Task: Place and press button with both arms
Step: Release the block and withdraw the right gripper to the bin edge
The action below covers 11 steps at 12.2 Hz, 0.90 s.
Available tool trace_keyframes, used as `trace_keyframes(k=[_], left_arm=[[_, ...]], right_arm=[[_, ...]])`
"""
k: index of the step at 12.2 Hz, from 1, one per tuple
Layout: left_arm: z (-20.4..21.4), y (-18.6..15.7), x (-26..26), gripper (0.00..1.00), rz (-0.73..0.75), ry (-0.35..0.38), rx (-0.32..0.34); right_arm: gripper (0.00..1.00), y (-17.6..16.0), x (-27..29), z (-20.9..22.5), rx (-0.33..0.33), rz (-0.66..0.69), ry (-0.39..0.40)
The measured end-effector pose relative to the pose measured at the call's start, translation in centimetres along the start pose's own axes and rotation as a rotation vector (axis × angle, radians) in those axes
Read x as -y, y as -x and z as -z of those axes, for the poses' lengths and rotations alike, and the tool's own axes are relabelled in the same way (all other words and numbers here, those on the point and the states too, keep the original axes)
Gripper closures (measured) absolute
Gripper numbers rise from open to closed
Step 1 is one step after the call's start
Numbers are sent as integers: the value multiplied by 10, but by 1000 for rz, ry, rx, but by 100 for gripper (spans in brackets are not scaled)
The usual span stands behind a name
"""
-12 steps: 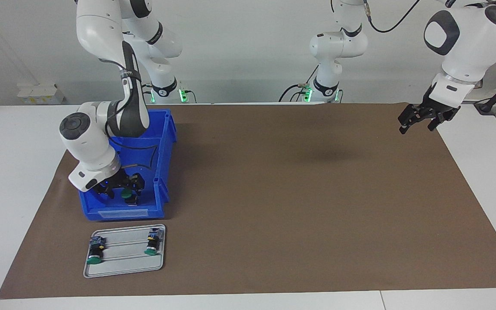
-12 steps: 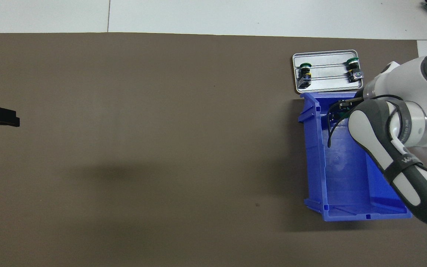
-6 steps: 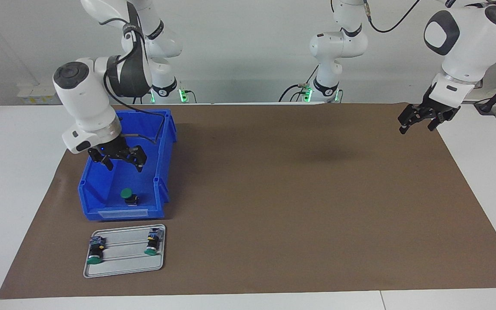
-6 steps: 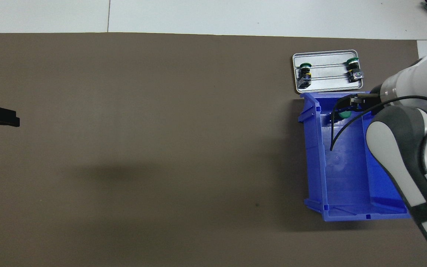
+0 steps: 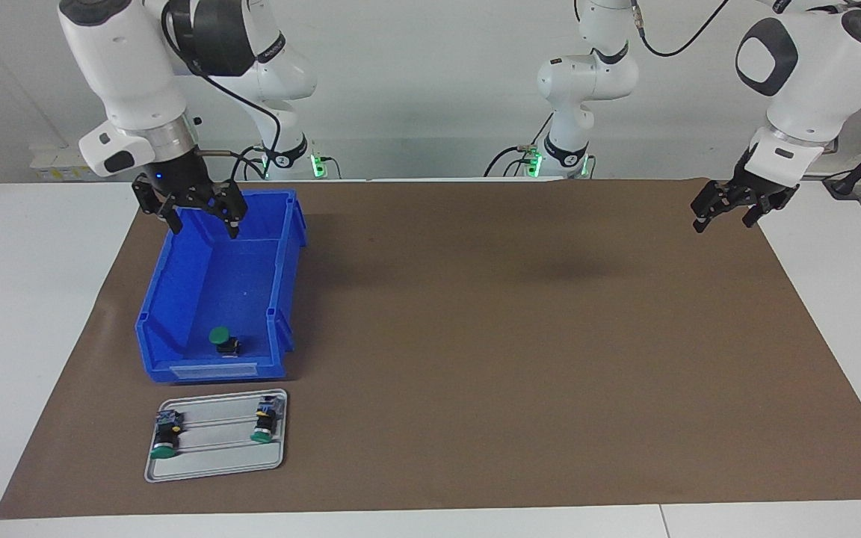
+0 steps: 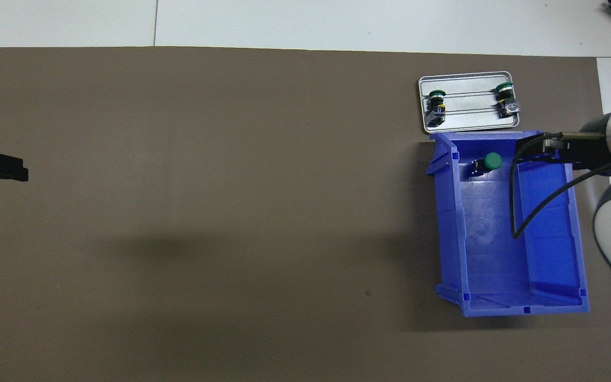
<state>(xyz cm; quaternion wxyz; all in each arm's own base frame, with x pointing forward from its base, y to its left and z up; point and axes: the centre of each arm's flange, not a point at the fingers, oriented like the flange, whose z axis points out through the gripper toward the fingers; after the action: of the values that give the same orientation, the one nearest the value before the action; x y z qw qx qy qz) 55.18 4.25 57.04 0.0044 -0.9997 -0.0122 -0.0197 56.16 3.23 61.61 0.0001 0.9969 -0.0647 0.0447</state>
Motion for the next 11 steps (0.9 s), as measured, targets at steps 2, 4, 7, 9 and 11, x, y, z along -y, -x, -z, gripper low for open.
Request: trace_keyframes(k=[2,4,7,9,11], left_arm=[[0,0,0,0,0,0,0],[0,0,0,0,0,0,0],[0,0,0,0,0,0,0],[0,0,0,0,0,0,0],[0,0,0,0,0,0,0]], right_arm=[[1,2,1,28,3,-1,-16],[1,5,0,38,33,-1,-11],[0,5,0,29,66,-1,-6],[0,4,-3,28,68,-5,-5],[0,4,-4,28,68,-9,-5]])
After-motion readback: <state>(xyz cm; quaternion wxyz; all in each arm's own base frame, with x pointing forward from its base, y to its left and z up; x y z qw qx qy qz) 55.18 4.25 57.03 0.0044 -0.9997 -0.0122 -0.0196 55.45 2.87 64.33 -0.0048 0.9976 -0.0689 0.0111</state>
